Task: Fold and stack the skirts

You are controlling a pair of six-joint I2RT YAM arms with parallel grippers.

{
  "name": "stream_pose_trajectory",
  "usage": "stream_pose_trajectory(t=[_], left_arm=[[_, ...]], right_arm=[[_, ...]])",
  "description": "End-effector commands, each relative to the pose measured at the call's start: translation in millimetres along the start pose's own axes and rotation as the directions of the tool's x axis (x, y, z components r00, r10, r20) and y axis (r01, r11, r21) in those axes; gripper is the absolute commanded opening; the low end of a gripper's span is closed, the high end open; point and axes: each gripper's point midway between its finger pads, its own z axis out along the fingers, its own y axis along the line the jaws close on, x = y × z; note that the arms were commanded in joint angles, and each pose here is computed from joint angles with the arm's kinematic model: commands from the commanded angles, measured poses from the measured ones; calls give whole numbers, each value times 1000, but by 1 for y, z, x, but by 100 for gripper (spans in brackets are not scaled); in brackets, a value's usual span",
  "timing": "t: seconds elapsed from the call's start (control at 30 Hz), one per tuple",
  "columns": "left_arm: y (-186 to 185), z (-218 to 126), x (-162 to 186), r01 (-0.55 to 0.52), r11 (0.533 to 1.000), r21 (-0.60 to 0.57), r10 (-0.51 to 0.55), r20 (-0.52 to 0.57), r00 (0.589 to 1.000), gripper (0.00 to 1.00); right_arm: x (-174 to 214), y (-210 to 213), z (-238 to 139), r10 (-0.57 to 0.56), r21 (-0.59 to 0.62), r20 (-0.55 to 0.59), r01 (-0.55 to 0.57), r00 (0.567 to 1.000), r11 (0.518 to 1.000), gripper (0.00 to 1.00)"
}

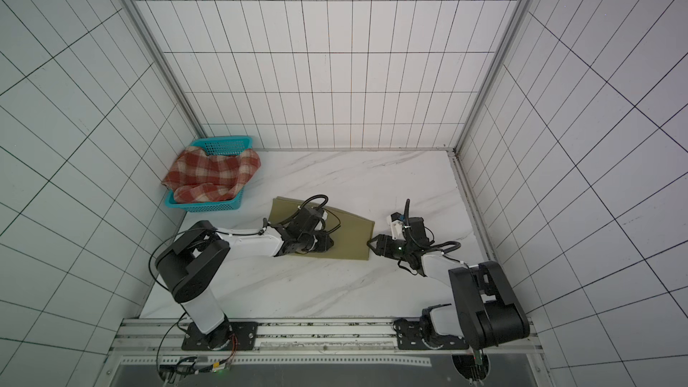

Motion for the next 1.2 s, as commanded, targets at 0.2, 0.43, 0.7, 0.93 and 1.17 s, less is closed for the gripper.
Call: stream_pose_trajectory(t=[0.2,0.43,0.7,0.93,1.17], left_arm=[[-5,8,3,15,1000,20,-15,-9,1000,17],[-8,10,4,13,1000,25,-12,-13,1000,17],[-13,14,6,8,999,32,-7,-21,1000,17],[-16,18,8,3,999,36,-2,-31,1000,17],[-21,22,9,-4,999,43,5,-37,999,17]], right_arm=[[27,-11,8,93,-27,-63,-95,994,995,60],[30,-12,13,109,-31,-76,-112,991,993,60],[34,-11,22,130,-39,-95,-135,987,990,58],[34,-8,27,131,-49,-105,-137,986,989,58],[33,-3,34,130,-60,-115,-137,985,989,57]])
